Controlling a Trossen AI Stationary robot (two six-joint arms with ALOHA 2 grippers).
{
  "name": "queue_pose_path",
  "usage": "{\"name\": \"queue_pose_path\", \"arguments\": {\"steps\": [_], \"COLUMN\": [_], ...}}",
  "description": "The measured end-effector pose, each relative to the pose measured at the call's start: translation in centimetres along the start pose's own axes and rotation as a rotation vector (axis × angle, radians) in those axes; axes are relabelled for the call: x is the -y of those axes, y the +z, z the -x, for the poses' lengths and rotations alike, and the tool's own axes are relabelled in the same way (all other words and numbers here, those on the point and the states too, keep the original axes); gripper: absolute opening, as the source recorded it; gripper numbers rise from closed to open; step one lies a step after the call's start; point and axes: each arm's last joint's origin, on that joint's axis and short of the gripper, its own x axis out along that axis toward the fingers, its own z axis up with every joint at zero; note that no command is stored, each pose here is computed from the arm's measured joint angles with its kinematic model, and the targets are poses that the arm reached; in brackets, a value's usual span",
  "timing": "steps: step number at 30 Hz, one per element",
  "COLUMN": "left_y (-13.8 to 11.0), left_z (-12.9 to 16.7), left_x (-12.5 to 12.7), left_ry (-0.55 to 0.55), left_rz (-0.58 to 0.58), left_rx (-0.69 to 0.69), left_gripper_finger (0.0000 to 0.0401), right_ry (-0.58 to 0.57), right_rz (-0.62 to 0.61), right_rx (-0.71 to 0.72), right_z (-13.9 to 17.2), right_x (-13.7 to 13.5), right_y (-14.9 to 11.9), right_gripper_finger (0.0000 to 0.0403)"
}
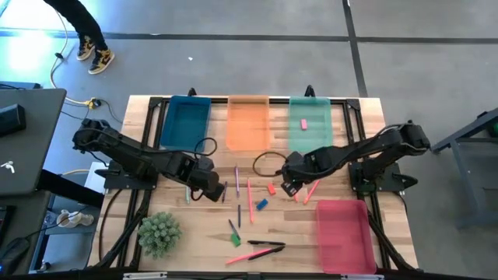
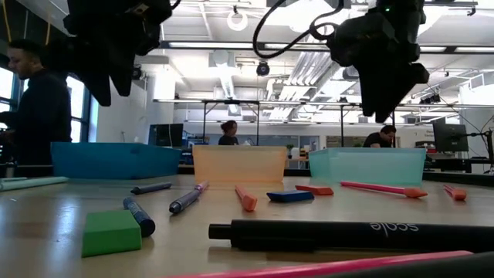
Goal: Sort crayons/erasers/pens/pencils in bins
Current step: Put the top center pink pencil into the pink bin
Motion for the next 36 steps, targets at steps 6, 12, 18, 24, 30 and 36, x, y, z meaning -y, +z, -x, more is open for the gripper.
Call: {"name": "queue_pose_path", "arguments": {"steps": [6, 12, 18, 24, 30, 36], "left_y": [0.1, 0.1, 0.1, 0.1, 0.1, 0.1], "left_z": [1.9, 3.5, 4.3, 4.3, 4.3, 4.3], "left_x": [-0.7, -1.5, -1.9, -1.9, -1.9, -2.0], "left_ry": [-0.049, -0.095, -0.122, -0.117, -0.115, -0.112], "left_rz": [-0.019, -0.03, -0.034, -0.061, -0.066, -0.08], "left_rx": [0.023, 0.047, 0.074, 0.074, 0.074, 0.073], "left_gripper_finger": [0.0165, 0.0165, 0.0165, 0.0165, 0.0165, 0.0165], "right_ry": [-0.023, -0.032, -0.08, -0.085, -0.112, -0.121], "right_rz": [0.047, 0.08, 0.104, 0.11, 0.091, 0.077], "right_rx": [-0.056, -0.08, -0.133, -0.179, -0.205, -0.204], "right_z": [-1.2, -2.5, -5.0, -6.8, -7.9, -8.6], "right_x": [-1.1, -2.1, -2.7, -3.2, -3.3, -3.1], "right_y": [-1.4, -2.3, -2.5, -2.7, -2.8, -2.8], "right_gripper_finger": [0.0174, 0.0174, 0.0174, 0.0174, 0.0174, 0.0174]}}
